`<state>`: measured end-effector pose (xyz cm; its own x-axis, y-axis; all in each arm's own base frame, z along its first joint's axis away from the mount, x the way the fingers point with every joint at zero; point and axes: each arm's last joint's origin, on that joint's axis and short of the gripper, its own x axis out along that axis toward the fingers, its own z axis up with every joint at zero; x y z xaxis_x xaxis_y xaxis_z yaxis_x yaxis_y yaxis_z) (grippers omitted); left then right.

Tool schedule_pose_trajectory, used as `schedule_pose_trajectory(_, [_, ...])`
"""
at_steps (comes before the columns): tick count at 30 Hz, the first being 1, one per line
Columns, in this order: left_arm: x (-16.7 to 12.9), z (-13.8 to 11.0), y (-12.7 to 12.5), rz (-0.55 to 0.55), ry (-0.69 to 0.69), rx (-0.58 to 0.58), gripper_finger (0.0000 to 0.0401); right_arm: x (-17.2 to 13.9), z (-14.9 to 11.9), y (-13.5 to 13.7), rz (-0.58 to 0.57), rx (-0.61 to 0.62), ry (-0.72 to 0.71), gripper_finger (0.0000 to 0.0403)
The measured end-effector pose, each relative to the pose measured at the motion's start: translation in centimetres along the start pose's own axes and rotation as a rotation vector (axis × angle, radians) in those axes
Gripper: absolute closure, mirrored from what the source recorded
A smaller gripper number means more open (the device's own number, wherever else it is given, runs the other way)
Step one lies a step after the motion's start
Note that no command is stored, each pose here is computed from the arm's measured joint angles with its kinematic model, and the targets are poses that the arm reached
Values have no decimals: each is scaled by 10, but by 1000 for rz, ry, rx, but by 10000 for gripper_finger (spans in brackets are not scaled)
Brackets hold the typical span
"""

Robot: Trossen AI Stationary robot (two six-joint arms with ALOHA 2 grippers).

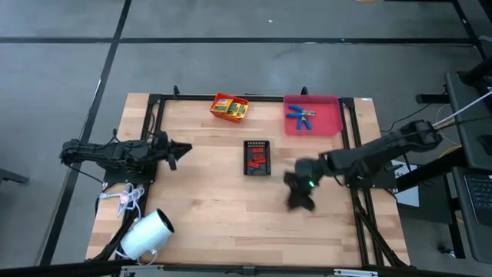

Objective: Pick & Place School Supplies
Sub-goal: Return to Home Position

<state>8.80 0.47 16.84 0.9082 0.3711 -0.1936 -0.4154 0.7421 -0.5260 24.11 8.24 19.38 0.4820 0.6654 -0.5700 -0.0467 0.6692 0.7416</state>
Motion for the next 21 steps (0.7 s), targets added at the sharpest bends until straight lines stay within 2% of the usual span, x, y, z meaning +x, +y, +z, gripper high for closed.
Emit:
schedule_pose_trajectory(2, [0, 0, -1, -33, 17, -66, 342, -6, 14, -23, -39, -54, -166, 214])
schedule_pose_trajectory(5, [0, 0, -2, -51, 33, -90, 342, -25, 30, -49, -144, -140, -347, 214])
schedule_pose_trajectory(11, [0, 0, -1, -44, 25, -45, 342, -74, 45, -61, -321, -400, -594, 214])
schedule_pose_trajectory(14, [0, 0, -1, -44, 25, -56, 342, -95, 41, -63, -341, -500, -755, 214])
schedule_pose_trajectory(17, [0, 0, -1, -44, 25, -56, 342, -111, 22, -72, -308, -530, -907, 214])
schedule_pose_trajectory(21, [0, 0, -1, -44, 25, -56, 342, -120, -4, -76, -250, -562, -968, 214])
